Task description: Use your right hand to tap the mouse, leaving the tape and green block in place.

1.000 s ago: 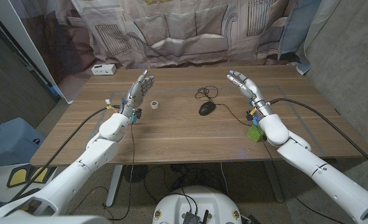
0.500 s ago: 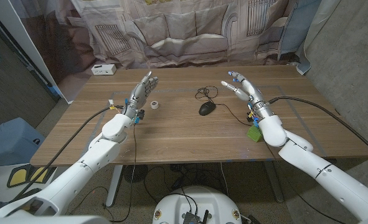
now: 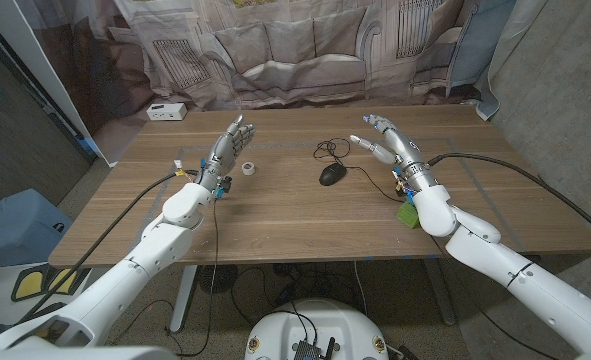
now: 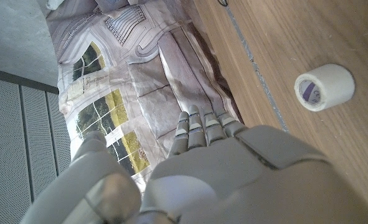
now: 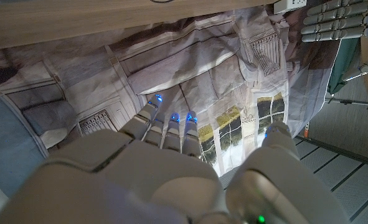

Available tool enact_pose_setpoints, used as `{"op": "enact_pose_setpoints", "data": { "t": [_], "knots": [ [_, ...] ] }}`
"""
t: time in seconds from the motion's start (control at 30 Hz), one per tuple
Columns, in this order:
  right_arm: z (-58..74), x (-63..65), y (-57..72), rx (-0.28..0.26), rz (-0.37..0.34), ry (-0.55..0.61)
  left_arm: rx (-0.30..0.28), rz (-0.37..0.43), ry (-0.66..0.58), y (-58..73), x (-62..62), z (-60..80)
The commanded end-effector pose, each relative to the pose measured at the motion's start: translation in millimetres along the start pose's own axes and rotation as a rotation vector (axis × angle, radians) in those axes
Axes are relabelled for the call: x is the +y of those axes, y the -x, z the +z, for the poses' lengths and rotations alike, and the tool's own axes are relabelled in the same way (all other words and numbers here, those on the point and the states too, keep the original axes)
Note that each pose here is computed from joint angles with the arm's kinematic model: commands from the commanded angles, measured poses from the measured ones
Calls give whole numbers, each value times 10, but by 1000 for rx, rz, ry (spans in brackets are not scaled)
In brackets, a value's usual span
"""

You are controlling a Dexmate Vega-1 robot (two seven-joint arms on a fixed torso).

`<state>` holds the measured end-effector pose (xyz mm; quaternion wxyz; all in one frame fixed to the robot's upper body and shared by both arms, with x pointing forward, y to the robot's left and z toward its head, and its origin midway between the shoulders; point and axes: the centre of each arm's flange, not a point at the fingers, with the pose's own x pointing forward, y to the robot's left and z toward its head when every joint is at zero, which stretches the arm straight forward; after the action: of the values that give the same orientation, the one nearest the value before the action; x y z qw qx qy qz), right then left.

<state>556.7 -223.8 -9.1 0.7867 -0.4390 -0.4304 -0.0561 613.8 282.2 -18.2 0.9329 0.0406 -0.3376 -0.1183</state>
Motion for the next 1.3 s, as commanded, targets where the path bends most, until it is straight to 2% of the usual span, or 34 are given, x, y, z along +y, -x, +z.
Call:
{"op": "enact_pose_setpoints", "data": {
  "t": [0.03, 0.47, 0.9, 1.13, 1.3],
  "knots": [
    [71, 40, -94, -9, 38, 79, 12, -8, 6, -17, 4, -8],
    [101, 111, -250, -5, 119, 124, 5, -6, -2, -56, -9, 19],
    [57, 189, -322, 40, 191, 157, 20, 3, -7, -44, -10, -21],
    [44, 247, -372, 68, 244, 164, 14, -3, -27, -57, -11, -4],
    [38, 273, -384, 70, 255, 162, 4, -12, -45, -56, -17, 11]
  ]
}}
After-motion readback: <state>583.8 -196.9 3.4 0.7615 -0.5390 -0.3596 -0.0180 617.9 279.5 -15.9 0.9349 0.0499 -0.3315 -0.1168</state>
